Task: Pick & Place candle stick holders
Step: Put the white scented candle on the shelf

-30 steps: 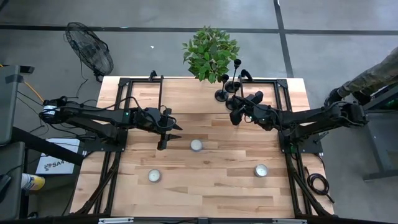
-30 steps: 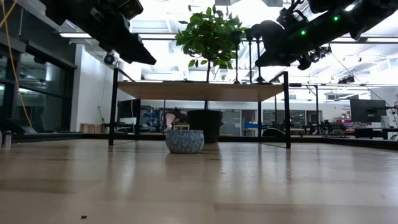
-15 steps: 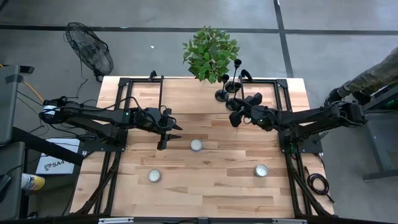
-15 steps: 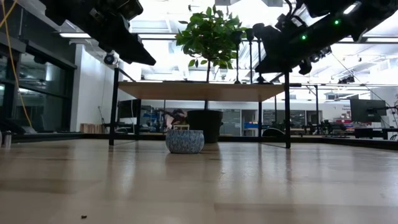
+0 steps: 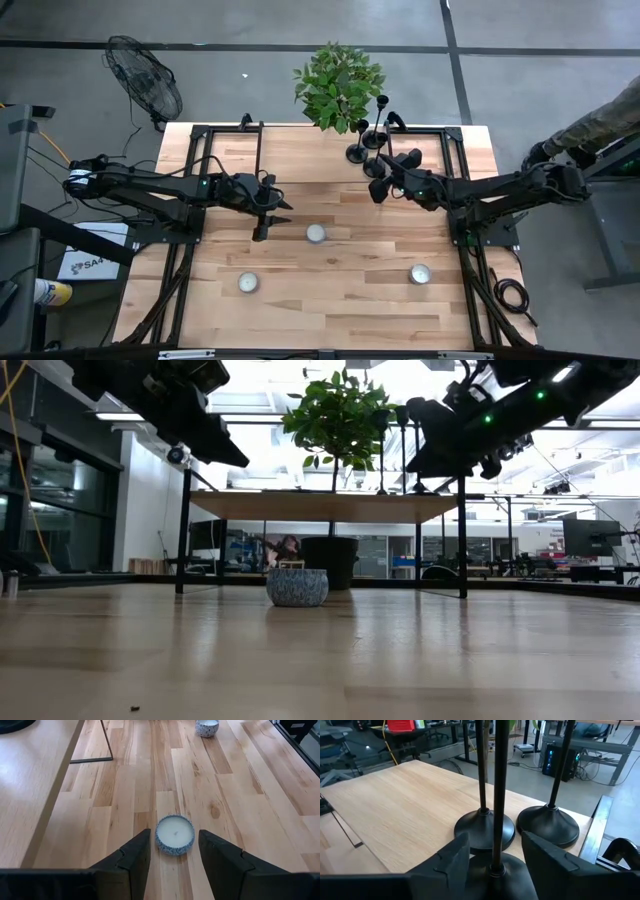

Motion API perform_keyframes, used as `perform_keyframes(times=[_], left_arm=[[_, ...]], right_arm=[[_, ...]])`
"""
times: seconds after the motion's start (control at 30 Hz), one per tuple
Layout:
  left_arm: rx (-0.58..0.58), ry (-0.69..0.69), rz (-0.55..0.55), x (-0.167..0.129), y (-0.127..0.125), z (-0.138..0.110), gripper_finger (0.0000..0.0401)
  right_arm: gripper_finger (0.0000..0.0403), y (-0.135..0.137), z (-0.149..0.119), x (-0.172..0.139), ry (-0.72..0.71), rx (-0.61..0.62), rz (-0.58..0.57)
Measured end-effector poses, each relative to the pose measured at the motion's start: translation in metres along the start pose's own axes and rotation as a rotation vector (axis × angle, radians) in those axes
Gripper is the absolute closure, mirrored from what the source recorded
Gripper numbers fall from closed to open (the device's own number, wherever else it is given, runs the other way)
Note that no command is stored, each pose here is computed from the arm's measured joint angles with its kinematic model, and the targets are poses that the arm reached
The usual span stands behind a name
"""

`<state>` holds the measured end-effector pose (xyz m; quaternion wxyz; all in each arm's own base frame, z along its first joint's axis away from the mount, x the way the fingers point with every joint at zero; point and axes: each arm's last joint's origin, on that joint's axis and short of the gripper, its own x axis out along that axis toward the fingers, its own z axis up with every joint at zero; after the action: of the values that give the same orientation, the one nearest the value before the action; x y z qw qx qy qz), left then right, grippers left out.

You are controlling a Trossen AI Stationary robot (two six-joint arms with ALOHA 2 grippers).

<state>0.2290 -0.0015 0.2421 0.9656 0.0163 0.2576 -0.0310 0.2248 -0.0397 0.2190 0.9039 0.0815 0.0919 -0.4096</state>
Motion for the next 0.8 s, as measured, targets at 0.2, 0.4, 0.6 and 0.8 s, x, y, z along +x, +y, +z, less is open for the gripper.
perform_keyframes(times=[0.2, 0.4, 0.6, 0.8], left_arm=[[0.000, 0.004, -0.001, 0.000, 0.000, 0.000, 0.0238], [0.000, 0.005, 0.000, 0.000, 0.000, 0.000, 0.0238], [0.000, 0.005, 0.000, 0.000, 0.000, 0.000, 0.0238], [0.000, 0.005, 0.000, 0.000, 0.000, 0.000, 0.0238]], right_arm=[[0.0217, -0.002, 0.006, -0.004, -0.022, 0.020, 0.007], [0.0217, -0.007, 0.013, -0.013, -0.032, 0.030, 0.021], [0.0217, -0.009, 0.017, -0.029, -0.020, 0.032, 0.059], [0.0217, -0.009, 0.019, -0.046, -0.006, 0.018, 0.115]])
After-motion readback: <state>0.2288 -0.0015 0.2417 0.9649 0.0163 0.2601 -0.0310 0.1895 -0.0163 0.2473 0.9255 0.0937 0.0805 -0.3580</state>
